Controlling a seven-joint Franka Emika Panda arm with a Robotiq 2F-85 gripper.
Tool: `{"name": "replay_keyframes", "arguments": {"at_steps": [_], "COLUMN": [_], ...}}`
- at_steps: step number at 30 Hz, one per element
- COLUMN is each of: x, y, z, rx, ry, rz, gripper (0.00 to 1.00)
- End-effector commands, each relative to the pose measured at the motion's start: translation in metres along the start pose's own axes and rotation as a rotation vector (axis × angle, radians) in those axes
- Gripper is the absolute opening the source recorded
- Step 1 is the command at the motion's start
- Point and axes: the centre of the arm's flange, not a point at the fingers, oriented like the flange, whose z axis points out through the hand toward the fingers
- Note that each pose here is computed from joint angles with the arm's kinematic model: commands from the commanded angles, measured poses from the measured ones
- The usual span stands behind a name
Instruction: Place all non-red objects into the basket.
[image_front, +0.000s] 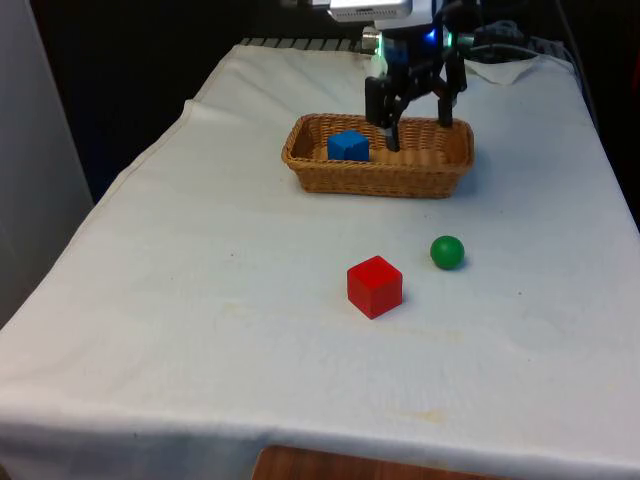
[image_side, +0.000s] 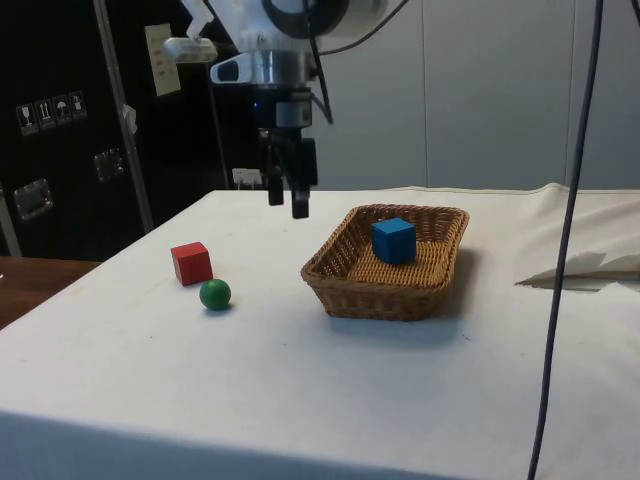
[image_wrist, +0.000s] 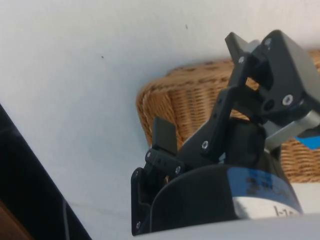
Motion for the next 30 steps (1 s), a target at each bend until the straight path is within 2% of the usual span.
{"name": "replay_keyframes", "arguments": {"at_steps": [1, 4, 5, 6, 12, 13, 14, 16, 20, 21, 22, 28, 29, 30], "x": [0.004, 0.012, 0.009, 0.014, 0.028, 0.030, 0.029, 0.035, 0.042, 0.042, 0.044, 0.059, 0.057, 0.063], "y": [0.001, 0.001, 0.000, 0.001, 0.003, 0.004, 0.002, 0.006, 0.008, 0.008, 0.009, 0.015, 0.014, 0.016], "z": [0.002, 0.005, 0.003, 0.005, 0.013, 0.015, 0.013, 0.019, 0.025, 0.023, 0.026, 0.037, 0.035, 0.040], "rx": [-0.015, -0.017, -0.005, -0.018, -0.026, -0.026, -0.014, -0.029, -0.028, -0.016, -0.028, -0.029, -0.018, -0.029], "ry": [-0.003, 0.001, 0.004, 0.001, 0.004, 0.002, 0.009, 0.001, 0.000, 0.006, 0.000, -0.001, 0.005, 0.000], "rz": [0.009, 0.019, 0.013, 0.022, 0.040, 0.045, 0.039, 0.054, 0.069, 0.065, 0.073, 0.099, 0.090, 0.106], "gripper": [1.00, 1.00, 1.00, 1.00, 1.00, 1.00, 1.00, 1.00, 1.00, 1.00, 1.00, 1.00, 1.00, 1.00]}}
